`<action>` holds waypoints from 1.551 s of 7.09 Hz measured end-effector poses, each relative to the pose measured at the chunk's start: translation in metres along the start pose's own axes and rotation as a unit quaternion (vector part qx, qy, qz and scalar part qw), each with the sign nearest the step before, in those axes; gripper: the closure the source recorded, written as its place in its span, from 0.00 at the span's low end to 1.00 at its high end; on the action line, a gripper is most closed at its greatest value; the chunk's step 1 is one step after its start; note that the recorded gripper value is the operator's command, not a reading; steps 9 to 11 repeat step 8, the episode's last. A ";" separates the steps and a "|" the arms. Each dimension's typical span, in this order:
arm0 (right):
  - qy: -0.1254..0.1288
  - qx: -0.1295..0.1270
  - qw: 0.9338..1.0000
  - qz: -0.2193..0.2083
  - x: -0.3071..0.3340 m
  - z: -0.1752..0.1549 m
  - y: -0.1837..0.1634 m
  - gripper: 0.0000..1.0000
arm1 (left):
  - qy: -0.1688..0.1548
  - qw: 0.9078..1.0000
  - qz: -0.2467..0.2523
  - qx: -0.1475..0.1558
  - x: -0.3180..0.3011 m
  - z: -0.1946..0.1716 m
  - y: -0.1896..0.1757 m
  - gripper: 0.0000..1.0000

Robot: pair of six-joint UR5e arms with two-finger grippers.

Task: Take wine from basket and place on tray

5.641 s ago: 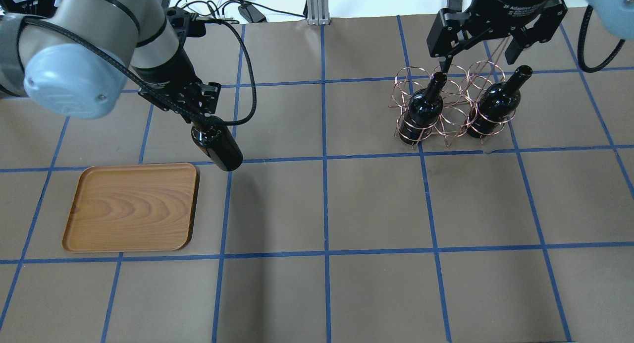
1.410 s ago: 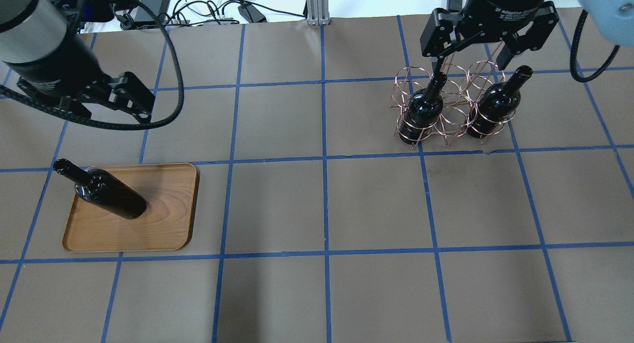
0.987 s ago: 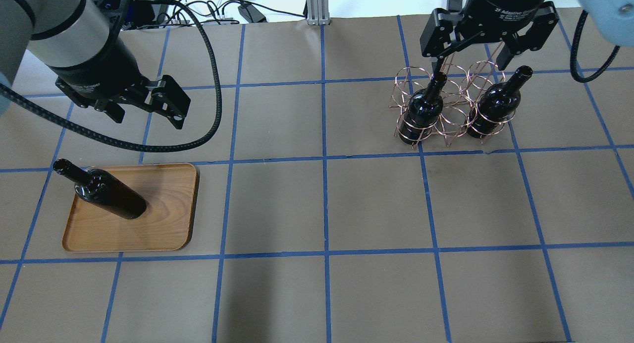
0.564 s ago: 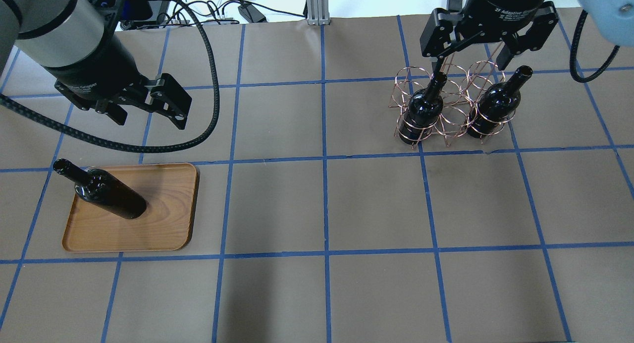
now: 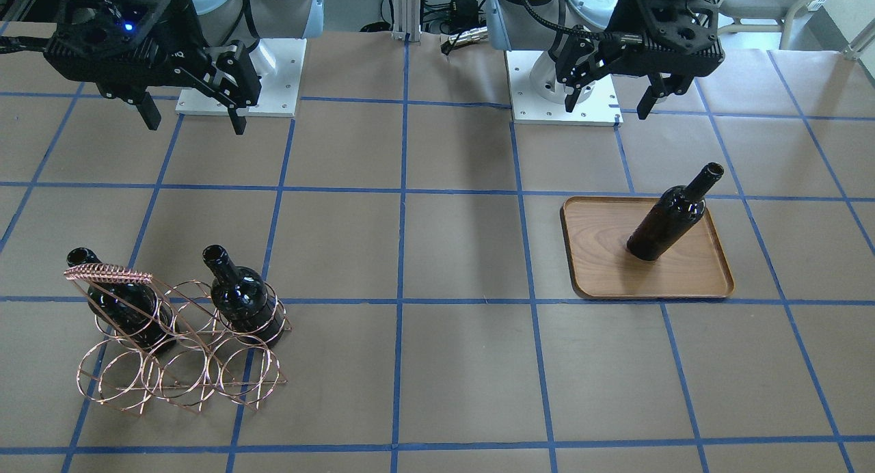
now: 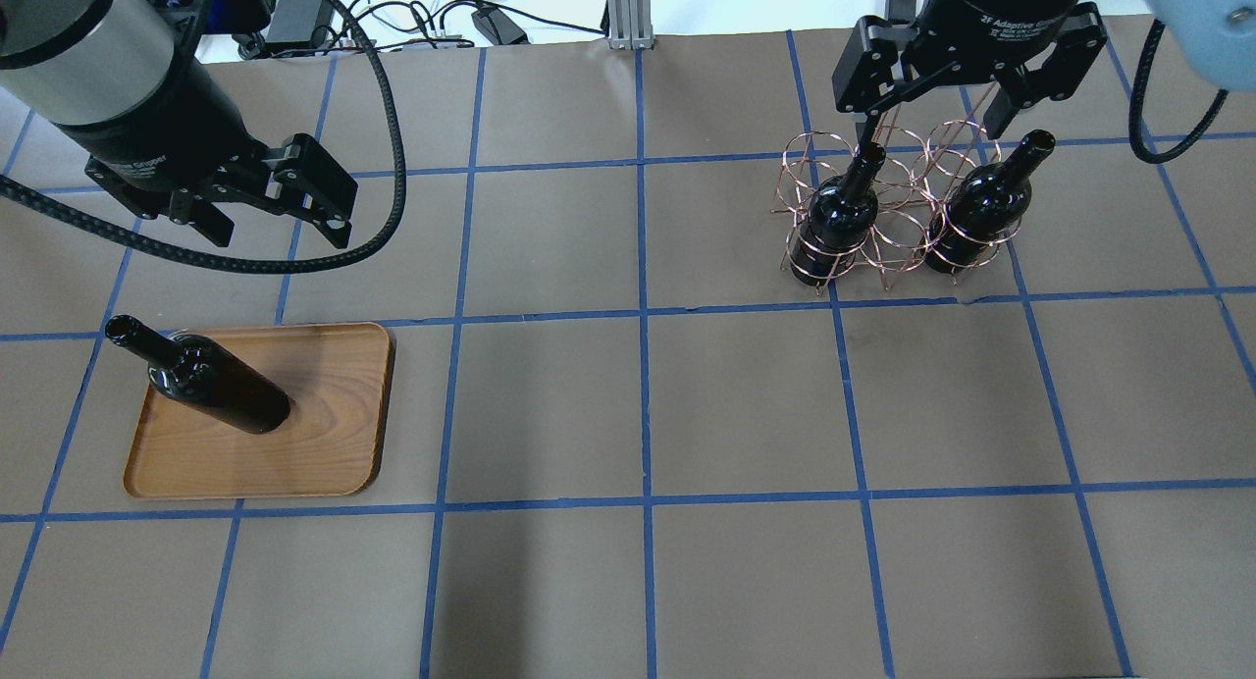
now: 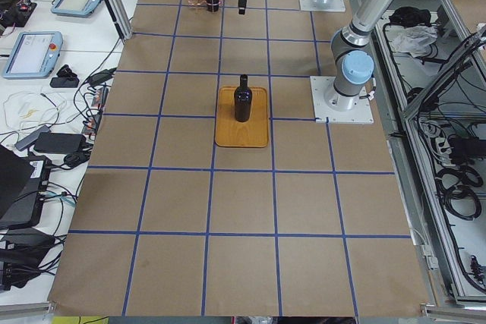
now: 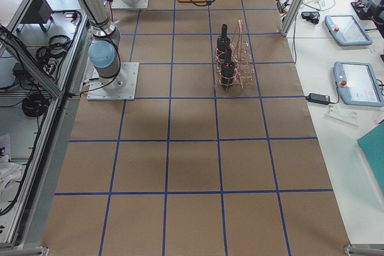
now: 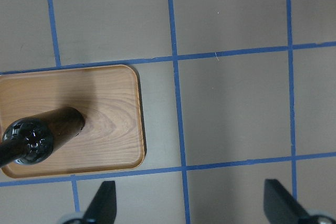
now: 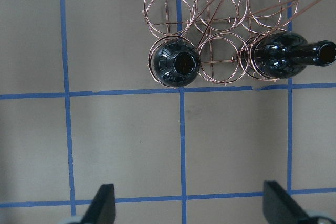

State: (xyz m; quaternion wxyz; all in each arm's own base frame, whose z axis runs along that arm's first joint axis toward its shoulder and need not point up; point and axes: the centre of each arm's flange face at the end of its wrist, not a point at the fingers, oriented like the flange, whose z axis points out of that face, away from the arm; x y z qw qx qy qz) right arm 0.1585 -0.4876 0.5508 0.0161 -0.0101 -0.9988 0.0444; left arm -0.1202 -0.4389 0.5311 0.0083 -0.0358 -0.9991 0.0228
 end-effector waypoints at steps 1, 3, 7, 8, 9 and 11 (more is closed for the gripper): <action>0.000 0.000 1.000 0.000 0.000 0.000 0.000 0.00 | 0.001 1.000 -0.001 -0.004 0.000 0.003 -0.001 0.00; 0.000 0.000 1.000 0.000 0.000 0.000 0.000 0.00 | -0.001 1.000 0.000 -0.011 0.000 0.010 -0.003 0.00; 0.001 -0.001 1.000 -0.001 0.000 0.000 0.001 0.00 | -0.003 1.000 0.004 -0.012 -0.002 0.013 -0.003 0.00; 0.001 -0.001 1.000 -0.001 0.000 0.000 0.001 0.00 | -0.003 1.000 0.004 -0.014 -0.002 0.014 -0.004 0.00; 0.001 -0.001 1.000 -0.001 0.000 0.000 0.001 0.00 | -0.003 1.000 0.004 -0.014 -0.002 0.014 -0.004 0.00; 0.001 -0.001 1.000 -0.001 0.000 0.000 0.001 0.00 | -0.003 1.000 0.004 -0.014 -0.002 0.014 -0.004 0.00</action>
